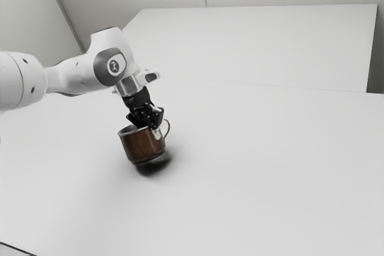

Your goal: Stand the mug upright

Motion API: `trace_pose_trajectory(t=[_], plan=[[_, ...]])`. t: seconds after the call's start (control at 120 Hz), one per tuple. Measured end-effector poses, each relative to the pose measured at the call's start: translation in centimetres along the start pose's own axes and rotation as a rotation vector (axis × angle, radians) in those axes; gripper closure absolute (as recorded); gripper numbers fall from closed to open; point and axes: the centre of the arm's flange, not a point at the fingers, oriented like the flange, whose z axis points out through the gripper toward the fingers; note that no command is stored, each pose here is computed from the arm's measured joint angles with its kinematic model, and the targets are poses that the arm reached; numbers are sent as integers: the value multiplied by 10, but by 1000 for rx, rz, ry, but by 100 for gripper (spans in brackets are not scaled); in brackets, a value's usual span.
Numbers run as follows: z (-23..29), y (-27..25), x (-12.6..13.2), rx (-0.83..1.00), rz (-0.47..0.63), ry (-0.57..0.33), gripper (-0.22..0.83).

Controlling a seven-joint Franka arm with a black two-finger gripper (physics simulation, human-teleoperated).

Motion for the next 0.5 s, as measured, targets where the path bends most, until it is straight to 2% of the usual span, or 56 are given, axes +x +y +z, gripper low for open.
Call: trace_pose_trajectory(t=[0.217, 0.5], plan=[[-7, 0, 11, 238, 79, 94, 78], [-2, 1, 13, 289, 69, 188, 78]])
